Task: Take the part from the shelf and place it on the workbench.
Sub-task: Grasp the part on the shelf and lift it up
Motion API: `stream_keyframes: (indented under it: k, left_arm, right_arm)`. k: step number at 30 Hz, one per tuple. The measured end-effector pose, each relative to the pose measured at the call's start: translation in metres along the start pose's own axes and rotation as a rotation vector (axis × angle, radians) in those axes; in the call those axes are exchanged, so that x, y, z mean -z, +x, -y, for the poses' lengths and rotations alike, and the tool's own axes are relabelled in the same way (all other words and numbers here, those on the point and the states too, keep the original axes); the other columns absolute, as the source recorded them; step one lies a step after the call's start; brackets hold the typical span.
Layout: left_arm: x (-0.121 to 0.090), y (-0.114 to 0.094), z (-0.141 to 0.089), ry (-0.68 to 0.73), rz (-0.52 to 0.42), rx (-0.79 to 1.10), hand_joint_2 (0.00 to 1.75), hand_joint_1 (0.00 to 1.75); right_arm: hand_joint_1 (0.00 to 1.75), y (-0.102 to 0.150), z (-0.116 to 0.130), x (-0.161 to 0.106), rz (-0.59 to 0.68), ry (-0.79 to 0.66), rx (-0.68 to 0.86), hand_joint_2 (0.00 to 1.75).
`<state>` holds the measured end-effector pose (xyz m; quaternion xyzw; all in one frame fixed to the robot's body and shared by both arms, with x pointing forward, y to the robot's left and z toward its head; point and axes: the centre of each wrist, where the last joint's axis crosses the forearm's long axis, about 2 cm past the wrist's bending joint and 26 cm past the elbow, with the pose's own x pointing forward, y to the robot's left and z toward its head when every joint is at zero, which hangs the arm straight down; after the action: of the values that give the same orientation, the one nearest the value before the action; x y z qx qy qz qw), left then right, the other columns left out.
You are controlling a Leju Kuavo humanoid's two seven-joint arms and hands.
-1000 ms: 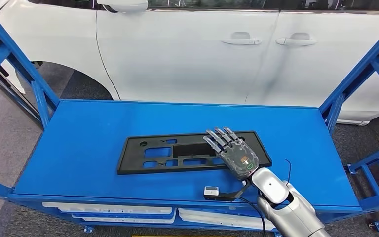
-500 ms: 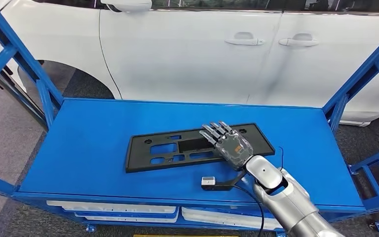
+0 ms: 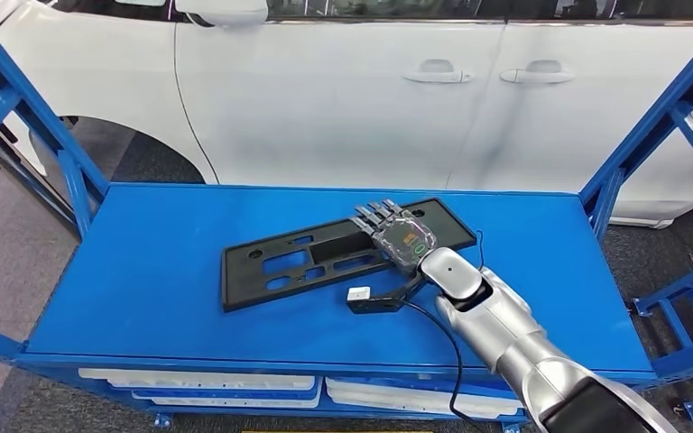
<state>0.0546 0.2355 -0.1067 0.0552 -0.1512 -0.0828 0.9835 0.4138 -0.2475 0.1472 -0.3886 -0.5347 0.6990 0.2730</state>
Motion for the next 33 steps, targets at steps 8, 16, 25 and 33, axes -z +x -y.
stream_keyframes:
  k: [8, 16, 25, 33]
  left_arm:
    - [0.000, -0.001, 0.000, 0.001, -0.002, 0.000, 0.00, 0.00]
    - [0.000, 0.000, 0.000, 0.000, -0.001, 0.000, 0.00, 0.00]
    - [0.000, -0.002, -0.001, 0.003, -0.004, 0.002, 0.00, 0.00]
    - [0.000, -0.002, -0.003, 0.008, -0.004, 0.002, 0.00, 0.00]
  right_arm:
    - [1.75, -0.002, -0.011, 0.000, 0.007, 0.050, 0.002, 1.75]
    - [1.75, -0.001, -0.010, 0.002, 0.009, 0.040, 0.000, 1.75]
    - [1.75, 0.004, -0.010, 0.003, 0.013, 0.011, 0.004, 1.75]
    - [1.75, 0.003, 0.007, 0.008, 0.019, -0.057, 0.002, 1.75]
